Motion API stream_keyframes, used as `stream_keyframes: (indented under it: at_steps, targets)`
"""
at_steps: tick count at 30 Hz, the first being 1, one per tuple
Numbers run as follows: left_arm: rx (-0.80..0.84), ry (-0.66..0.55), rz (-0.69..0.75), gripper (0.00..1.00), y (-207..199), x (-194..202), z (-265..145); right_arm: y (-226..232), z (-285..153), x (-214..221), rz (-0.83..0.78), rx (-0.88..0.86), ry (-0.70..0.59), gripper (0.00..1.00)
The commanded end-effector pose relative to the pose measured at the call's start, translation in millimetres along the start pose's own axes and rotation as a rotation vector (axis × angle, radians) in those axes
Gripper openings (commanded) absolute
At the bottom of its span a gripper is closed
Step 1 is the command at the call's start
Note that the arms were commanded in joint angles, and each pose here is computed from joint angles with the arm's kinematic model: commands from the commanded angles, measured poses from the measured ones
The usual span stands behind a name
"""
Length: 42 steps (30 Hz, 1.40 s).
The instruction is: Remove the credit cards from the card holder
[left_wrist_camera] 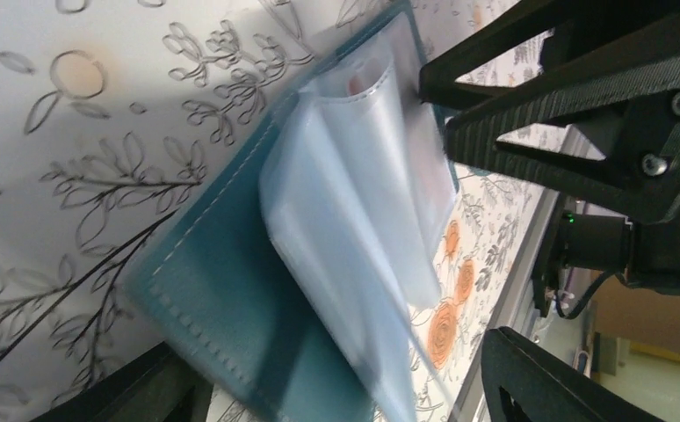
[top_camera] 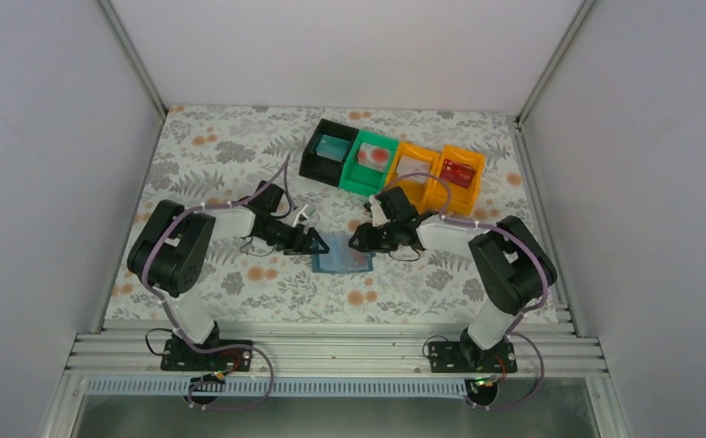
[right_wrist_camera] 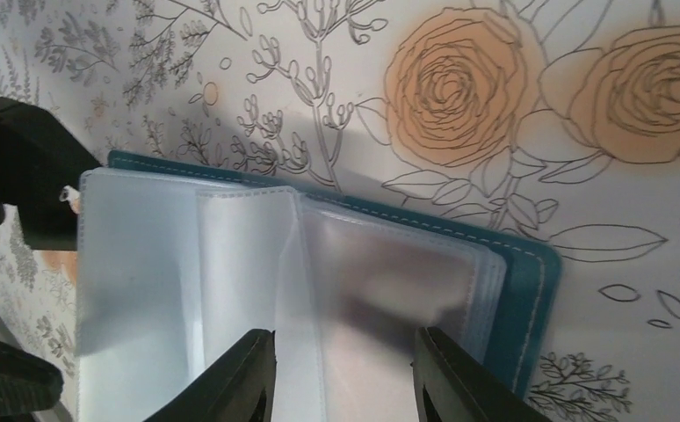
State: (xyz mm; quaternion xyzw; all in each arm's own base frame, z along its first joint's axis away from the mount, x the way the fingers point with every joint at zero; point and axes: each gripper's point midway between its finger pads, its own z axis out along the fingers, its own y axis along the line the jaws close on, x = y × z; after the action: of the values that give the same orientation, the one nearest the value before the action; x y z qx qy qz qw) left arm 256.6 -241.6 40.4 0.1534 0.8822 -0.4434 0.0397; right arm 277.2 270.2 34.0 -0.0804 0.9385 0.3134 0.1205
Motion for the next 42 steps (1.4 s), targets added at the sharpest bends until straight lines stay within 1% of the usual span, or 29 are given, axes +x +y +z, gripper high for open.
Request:
stream_keyframes:
  at_steps: [1,2,4,6,9,11,12,15,19,22,24,26,29,32,35,38,39,42]
  targets:
    - [0.026,0.041,-0.015,0.75,0.9,2.8,13.9,15.8,3.1,6.6,-0.008,-0.083,0.028,0.42]
    - [0.025,0.045,-0.014,0.74,1.3,3.0,15.9,17.2,3.7,5.7,-0.006,-0.093,0.024,0.42]
    - [0.029,0.049,-0.013,0.68,1.2,3.7,17.9,19.3,6.4,7.8,0.004,-0.119,0.030,0.42]
    - [0.030,0.050,-0.009,0.57,0.9,2.0,18.5,21.1,7.6,8.5,0.016,-0.137,0.030,0.42]
    - [0.051,0.063,-0.019,0.30,0.3,1.8,21.9,24.9,3.4,6.2,0.004,-0.150,0.015,0.42]
    - [0.057,0.069,-0.010,0.06,-0.5,0.0,21.9,21.5,-5.1,1.0,0.002,-0.141,0.001,0.43]
    - [0.055,0.066,0.007,0.03,-2.6,-1.8,20.4,23.5,-15.4,-3.7,-0.006,-0.154,-0.018,0.43]
    - [0.045,0.029,0.108,0.02,-15.7,-14.9,8.5,26.4,-47.7,-17.7,-0.039,-0.184,-0.099,0.46]
    - [-0.037,-0.078,0.407,0.02,-51.9,-46.2,-28.5,38.4,-95.4,-33.8,-0.170,-0.247,-0.193,0.56]
    - [-0.099,-0.185,0.650,0.02,-95.6,-64.4,-70.1,49.8,-138.9,-47.8,-0.280,-0.299,-0.296,0.62]
    - [-0.117,-0.218,0.762,0.02,-121.9,-71.2,-92.5,59.4,-161.3,-52.8,-0.356,-0.323,-0.358,0.65]
    - [-0.119,-0.238,0.865,0.02,-153.7,-70.6,-117.7,74.5,-182.5,-58.4,-0.442,-0.351,-0.408,0.66]
    - [-0.153,-0.291,1.000,0.02,-193.8,-66.8,-155.4,109.4,-216.8,-63.6,-0.603,-0.425,-0.466,0.69]
    - [-0.201,-0.349,1.060,0.02,-223.1,-63.9,-187.0,143.1,-252.7,-65.2,-0.753,-0.492,-0.515,0.69]
    - [-0.226,-0.391,1.078,0.03,-240.2,-58.7,-206.1,169.6,-279.1,-61.1,-0.844,-0.569,-0.553,0.69]
    - [-0.239,-0.434,1.093,0.02,-253.0,-54.8,-220.2,185.1,-283.4,-57.5,-0.882,-0.592,-0.557,0.68]
    - [-0.247,-0.450,1.098,0.02,-256.8,-54.2,-224.9,190.0,-282.7,-55.2,-0.891,-0.597,-0.550,0.64]
    - [-0.256,-0.474,1.106,0.02,-261.2,-51.4,-230.9,205.0,-288.6,-50.5,-0.911,-0.600,-0.580,0.60]
